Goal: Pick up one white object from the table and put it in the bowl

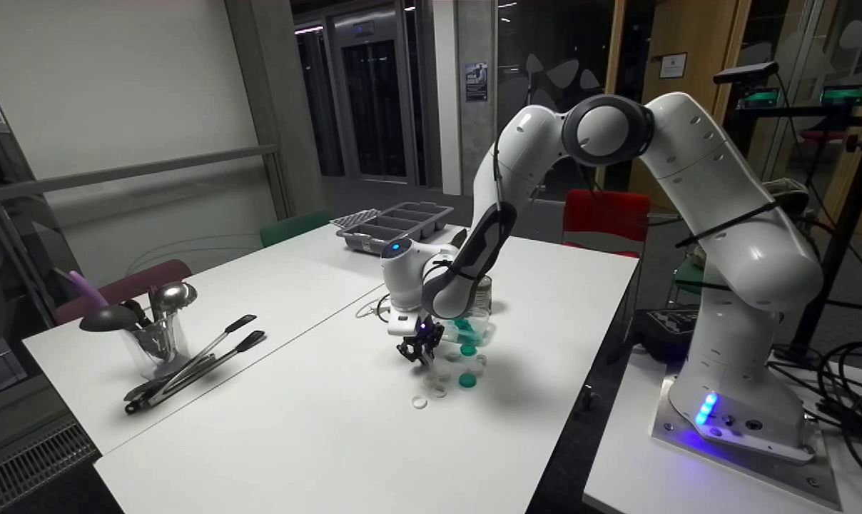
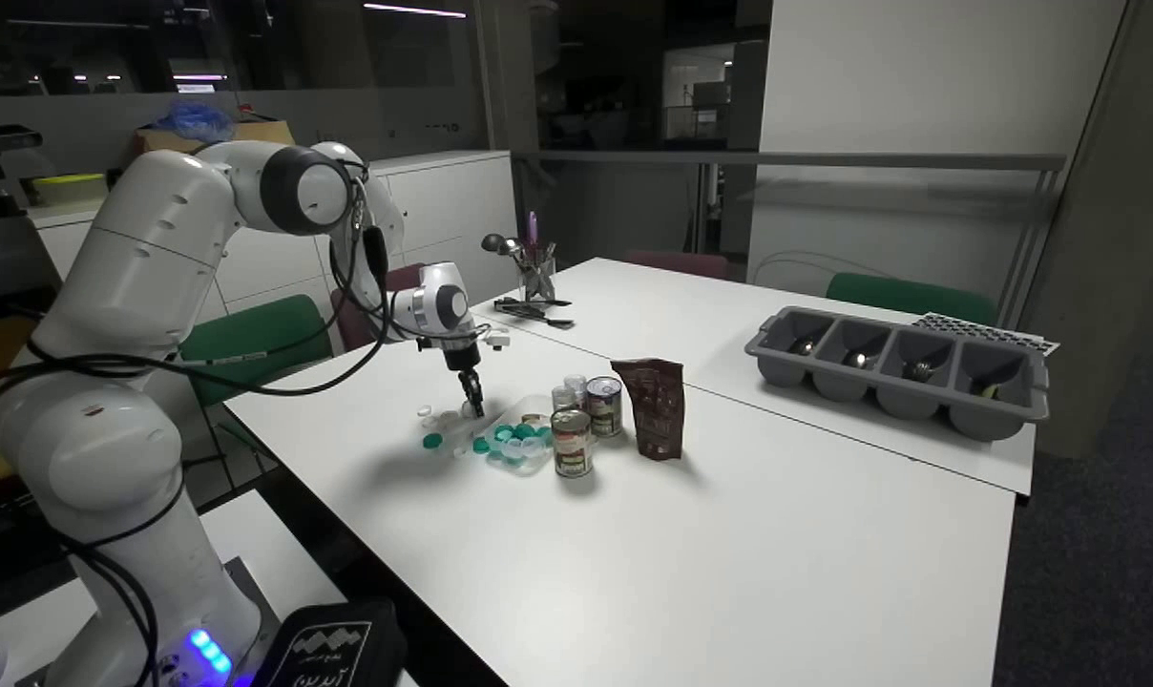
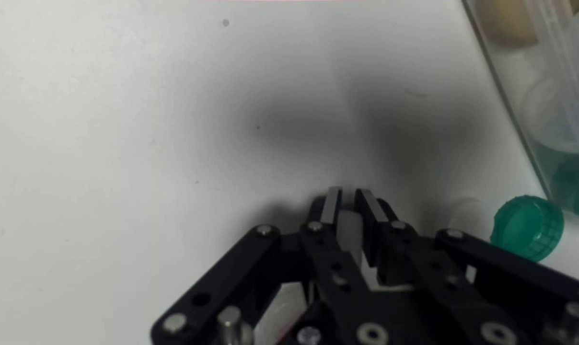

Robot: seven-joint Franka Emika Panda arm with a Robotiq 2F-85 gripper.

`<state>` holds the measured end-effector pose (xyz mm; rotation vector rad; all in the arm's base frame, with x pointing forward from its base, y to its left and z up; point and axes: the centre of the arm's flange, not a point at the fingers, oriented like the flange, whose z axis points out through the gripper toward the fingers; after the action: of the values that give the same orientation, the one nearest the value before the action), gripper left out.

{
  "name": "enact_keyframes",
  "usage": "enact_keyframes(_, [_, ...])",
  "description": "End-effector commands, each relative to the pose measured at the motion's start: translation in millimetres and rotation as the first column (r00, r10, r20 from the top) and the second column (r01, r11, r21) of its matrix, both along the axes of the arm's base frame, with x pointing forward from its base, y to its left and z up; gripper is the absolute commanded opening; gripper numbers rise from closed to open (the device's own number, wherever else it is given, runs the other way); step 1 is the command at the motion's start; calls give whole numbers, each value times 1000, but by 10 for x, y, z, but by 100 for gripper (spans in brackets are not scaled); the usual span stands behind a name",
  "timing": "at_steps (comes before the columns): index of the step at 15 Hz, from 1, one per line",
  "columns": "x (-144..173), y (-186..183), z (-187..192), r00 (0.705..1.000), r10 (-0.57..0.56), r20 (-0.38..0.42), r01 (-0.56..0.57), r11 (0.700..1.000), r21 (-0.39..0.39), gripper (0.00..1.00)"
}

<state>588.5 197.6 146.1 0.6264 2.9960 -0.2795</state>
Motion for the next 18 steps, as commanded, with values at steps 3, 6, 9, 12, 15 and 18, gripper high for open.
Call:
enact_keyframes(3, [-162,-104,107,1000,-8,20,7,1000,19,5])
enact_keyframes(6, [-236,-125,149,1000,-19,23,19,1000,15,5])
enact_keyframes(9, [-405,-140,267,998,-44,38,44,999,4,6])
enact_keyframes(12, [-609,-135,465,995,-57,83,55,998,28,3])
enact_keyframes(15, [-784,-191,700,983,-97,155,80,990,117,3])
enact_keyframes(18, [-891,-349,889,953,-236,190,190,954,232,3])
